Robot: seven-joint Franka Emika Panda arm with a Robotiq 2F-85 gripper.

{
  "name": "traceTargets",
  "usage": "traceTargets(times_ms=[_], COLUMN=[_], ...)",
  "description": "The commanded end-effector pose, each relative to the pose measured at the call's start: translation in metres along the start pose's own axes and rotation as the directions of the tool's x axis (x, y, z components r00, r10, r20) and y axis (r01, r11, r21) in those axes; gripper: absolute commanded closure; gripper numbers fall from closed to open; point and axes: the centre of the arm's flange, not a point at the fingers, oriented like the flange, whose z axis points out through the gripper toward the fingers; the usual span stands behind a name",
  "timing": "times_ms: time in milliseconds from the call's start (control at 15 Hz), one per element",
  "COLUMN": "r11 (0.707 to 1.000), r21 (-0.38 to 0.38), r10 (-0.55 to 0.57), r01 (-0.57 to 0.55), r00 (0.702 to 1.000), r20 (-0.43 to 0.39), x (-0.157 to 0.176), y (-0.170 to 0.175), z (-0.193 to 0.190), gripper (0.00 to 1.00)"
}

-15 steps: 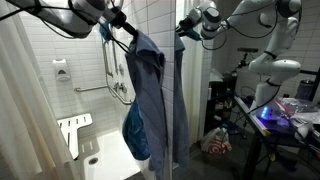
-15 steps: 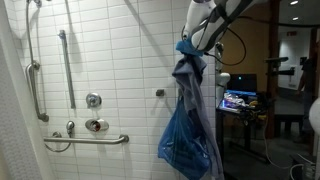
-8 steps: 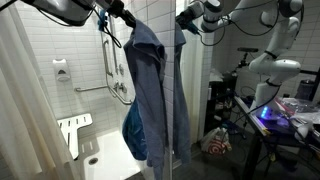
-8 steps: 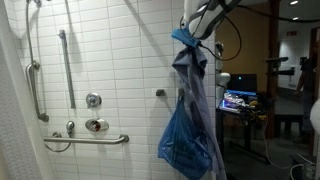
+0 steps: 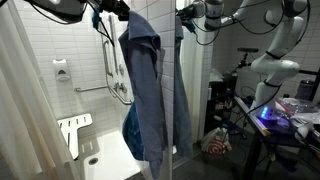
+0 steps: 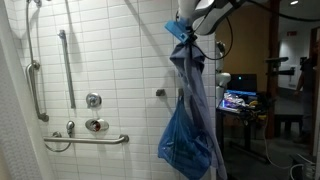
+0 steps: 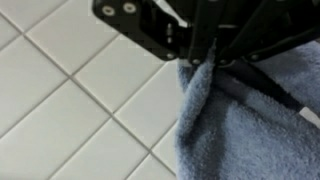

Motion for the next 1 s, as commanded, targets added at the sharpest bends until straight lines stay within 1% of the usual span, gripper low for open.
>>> traceTargets(times_ms=[0,267,333,600,667,733,800,867,933], r11=[0.995,0.984,0.976,0.926,0.911,0.904,0.893,0.876,0.858], r21=[0.087,0.146,0.164,0.219,0.241,0.247,0.258,0.281,0.303], r10=[0.059,0.113,0.163,0.352,0.389,0.406,0.431,0.464,0.495], r01=[-0.055,-0.098,-0.142,-0.309,-0.336,-0.35,-0.369,-0.392,-0.414], r00=[0.997,0.989,0.979,0.915,0.894,0.882,0.867,0.845,0.823], r20=[-0.054,-0.092,-0.119,-0.198,-0.222,-0.238,-0.25,-0.266,-0.277], x=[0.0,0.005,0.008,0.022,0.03,0.036,0.05,0.066,0.074], y=[0.001,0.002,0.0,-0.002,-0.001,-0.005,-0.013,-0.02,-0.028], z=[-0.012,-0.013,-0.01,0.003,0.002,0.002,0.0,-0.004,-0.003], gripper=[0.99,0.99,0.99,0.99,0.99,0.99,0.99,0.99,0.99])
